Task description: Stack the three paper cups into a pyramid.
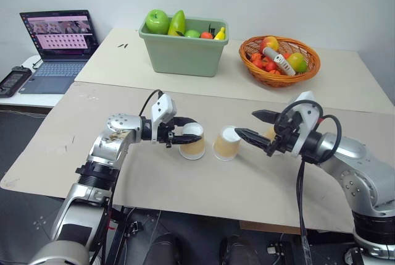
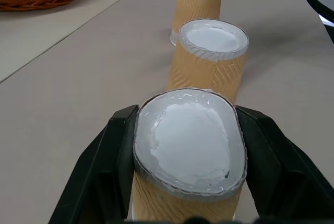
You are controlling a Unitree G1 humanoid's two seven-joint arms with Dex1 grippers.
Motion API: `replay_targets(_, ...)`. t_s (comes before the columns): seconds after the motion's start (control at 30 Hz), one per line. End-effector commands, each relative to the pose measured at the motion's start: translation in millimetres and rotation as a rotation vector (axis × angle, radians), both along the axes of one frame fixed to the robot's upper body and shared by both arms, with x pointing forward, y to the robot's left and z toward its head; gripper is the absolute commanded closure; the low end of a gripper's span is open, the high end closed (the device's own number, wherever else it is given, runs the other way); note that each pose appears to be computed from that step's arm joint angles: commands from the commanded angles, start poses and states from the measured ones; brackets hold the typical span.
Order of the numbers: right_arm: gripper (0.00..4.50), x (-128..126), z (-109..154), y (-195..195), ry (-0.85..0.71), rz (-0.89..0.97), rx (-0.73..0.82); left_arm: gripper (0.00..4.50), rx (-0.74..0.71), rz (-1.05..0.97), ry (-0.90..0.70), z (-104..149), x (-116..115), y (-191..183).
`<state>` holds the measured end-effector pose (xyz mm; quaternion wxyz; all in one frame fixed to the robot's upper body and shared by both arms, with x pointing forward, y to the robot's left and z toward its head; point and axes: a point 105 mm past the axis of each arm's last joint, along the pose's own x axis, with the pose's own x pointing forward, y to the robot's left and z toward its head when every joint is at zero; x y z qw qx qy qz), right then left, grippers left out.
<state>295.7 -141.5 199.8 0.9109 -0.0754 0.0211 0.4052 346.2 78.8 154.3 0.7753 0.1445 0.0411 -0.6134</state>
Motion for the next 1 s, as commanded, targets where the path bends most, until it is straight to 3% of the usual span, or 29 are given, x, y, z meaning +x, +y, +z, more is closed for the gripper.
replay_targets(0.03, 0.1, -3.6, 18.1, -5.6, -0.061, -0.016, 0.005, 2.12, 0.054, -0.029, 0.002, -12.6, 0.1, -7.0)
replay_targets(0.4, 0.1, -7.7, 20.2, -10.7, -0.055, -0.038, 0.001, 2.12, 0.072, -0.066, 0.007, -18.3, -2.8, -13.1)
replay_targets(0.87, 0.1, -10.2, 20.4, -11.0, -0.06, -0.05, 0.005, 2.12, 0.07, -0.03, -0.051, -17.4, 13.6, -21.9)
replay_targets(0.93, 0.1, -10.6, 20.1, -10.6, -0.059, -0.047, 0.004, 1.17, 0.063, -0.034, -0.052, -16.8, 12.7, -22.3)
replay_targets(1.0, 0.1, -10.7, 19.6, -10.4, -0.056, -0.043, 0.003, 0.57, 0.061, -0.033, -0.059, -15.8, 12.2, -22.3)
